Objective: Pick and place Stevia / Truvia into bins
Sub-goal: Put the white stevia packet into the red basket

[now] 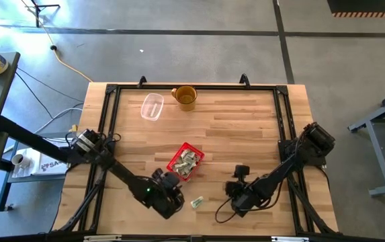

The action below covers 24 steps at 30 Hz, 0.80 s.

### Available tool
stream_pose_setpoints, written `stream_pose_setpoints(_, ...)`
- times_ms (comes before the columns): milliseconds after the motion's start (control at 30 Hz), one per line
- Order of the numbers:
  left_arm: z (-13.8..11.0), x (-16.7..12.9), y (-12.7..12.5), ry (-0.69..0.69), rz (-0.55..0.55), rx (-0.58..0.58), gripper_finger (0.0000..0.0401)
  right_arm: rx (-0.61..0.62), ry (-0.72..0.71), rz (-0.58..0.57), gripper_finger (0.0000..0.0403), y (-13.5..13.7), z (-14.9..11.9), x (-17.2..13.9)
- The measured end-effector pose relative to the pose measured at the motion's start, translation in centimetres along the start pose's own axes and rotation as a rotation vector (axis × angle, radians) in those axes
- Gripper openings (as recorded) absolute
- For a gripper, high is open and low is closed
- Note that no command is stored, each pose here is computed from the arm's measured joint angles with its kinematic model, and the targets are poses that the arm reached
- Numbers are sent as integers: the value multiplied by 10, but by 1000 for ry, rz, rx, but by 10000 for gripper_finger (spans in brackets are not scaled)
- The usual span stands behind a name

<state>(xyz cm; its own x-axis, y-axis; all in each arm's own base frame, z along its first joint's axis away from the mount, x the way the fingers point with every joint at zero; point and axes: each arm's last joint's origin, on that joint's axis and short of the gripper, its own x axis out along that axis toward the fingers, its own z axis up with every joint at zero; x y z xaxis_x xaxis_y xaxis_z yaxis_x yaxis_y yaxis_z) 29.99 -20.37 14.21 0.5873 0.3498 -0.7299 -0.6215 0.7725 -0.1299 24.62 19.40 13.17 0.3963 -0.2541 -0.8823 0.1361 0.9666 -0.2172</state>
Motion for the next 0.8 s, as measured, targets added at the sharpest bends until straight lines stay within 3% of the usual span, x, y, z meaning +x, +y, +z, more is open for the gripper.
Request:
stream_pose_setpoints(233,11,11,3,101,-26,15,246,1,-18,-19,328,-1,1,0)
stream_pose_setpoints(400,13,26,2,164,-61,27,235,1,-24,-25,328,-1,1,1)
stream_pose_setpoints(567,17,32,3,155,-51,14,170,4,-17,-30,328,-3,2,1)
stream_pose_setpoints(800,19,28,-1,193,-59,14,23,-1,-15,-36,328,-3,1,1)
